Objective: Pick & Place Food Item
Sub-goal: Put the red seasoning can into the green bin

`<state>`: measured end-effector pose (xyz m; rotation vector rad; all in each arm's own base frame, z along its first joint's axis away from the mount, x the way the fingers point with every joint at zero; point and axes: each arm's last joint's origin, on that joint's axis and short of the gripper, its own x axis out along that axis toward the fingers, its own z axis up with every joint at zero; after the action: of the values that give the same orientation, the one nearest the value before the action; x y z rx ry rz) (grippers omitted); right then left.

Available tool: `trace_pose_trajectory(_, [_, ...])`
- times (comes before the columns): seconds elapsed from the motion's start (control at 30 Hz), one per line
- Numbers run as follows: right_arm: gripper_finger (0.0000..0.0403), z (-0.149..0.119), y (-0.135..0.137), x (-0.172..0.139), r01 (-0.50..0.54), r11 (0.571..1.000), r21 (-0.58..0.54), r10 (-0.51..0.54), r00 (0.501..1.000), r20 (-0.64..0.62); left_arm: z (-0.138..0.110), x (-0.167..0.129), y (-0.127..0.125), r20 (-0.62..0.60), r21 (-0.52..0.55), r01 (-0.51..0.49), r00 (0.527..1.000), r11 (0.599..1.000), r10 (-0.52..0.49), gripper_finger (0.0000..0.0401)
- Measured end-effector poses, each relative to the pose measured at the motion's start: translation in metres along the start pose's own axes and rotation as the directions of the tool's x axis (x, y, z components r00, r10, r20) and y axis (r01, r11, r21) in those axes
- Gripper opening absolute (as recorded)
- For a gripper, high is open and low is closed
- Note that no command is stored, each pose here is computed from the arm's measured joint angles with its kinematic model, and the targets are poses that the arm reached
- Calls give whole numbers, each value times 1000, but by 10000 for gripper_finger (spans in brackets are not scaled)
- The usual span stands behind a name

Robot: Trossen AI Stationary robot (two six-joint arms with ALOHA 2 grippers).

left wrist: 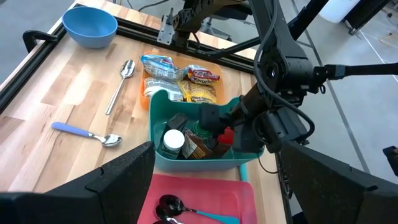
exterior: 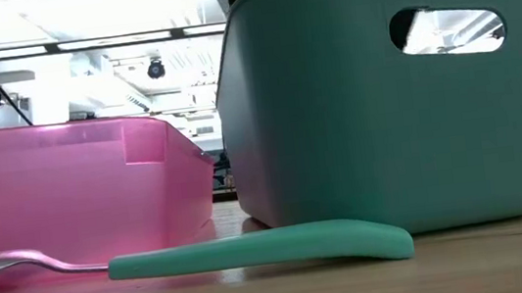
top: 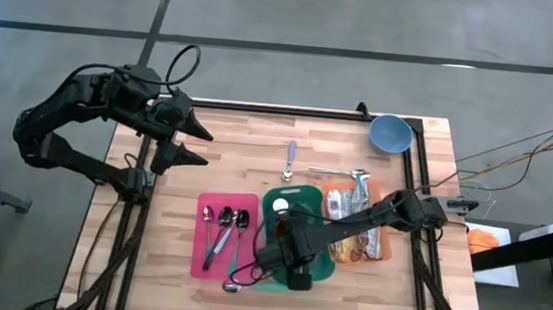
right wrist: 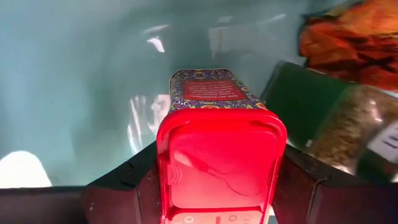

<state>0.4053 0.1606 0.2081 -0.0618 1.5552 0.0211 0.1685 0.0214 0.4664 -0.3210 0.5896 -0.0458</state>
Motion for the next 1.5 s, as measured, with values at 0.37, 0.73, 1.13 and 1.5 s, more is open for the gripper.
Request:
trace_pose_trajectory(0.37, [208, -3, 0, 13, 1, 999, -51, -2, 1000, -18, -2, 0, 0, -18, -2, -3, 1000, 1000, 3, 347])
trace_pose_trajectory(0.73, [278, -3, 0, 14, -1, 999, -50, 0, 1000, -12, -2, 0, 1, -21, 5, -4, 1000, 1000, 4, 347])
trace_pose_trajectory(1.13, [366, -3, 0, 14, -4, 999, -33, 4, 1000, -12, -6, 4, 2, -49, 0, -9, 999, 1000, 9, 347])
trace_pose_trajectory(1.5, [368, 3, 1, -4, -15, 1000, -11, 15, 999, 37, -10, 11, 5, -84, -10, -16, 996, 1000, 15, 347])
